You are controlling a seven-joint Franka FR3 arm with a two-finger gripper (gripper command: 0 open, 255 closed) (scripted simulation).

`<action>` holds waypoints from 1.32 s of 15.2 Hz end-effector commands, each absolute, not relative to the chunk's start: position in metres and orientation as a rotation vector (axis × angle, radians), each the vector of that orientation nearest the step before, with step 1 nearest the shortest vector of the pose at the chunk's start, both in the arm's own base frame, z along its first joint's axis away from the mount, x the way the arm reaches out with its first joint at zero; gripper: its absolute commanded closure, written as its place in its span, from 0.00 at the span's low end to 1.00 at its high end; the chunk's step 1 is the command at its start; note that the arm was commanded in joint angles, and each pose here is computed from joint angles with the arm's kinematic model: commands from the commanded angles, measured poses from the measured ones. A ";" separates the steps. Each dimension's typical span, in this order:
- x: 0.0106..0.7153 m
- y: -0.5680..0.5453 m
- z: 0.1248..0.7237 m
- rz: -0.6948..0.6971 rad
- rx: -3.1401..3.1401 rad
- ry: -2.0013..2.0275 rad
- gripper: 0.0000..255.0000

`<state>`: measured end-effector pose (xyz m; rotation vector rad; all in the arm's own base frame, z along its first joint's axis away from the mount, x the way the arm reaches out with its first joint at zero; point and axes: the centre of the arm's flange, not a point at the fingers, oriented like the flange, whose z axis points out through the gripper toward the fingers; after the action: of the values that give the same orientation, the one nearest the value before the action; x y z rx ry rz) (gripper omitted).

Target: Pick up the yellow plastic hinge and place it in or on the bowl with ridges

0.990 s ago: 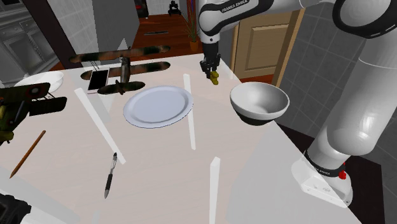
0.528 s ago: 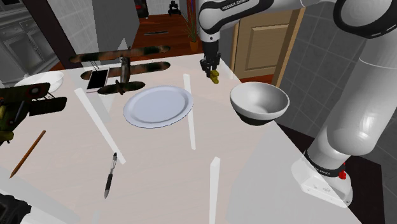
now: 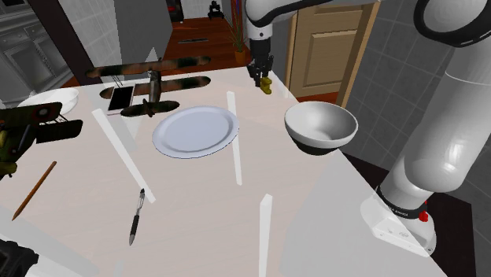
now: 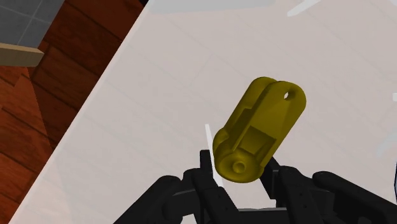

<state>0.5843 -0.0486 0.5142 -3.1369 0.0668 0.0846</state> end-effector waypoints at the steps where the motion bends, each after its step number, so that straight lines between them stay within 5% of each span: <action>1: 0.584 -0.048 0.527 0.085 -3.137 0.067 1.00; 20: 0.584 -0.048 0.627 0.085 -3.137 0.067 1.00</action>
<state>0.5827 -0.0465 0.6208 -3.1369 0.0665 0.0845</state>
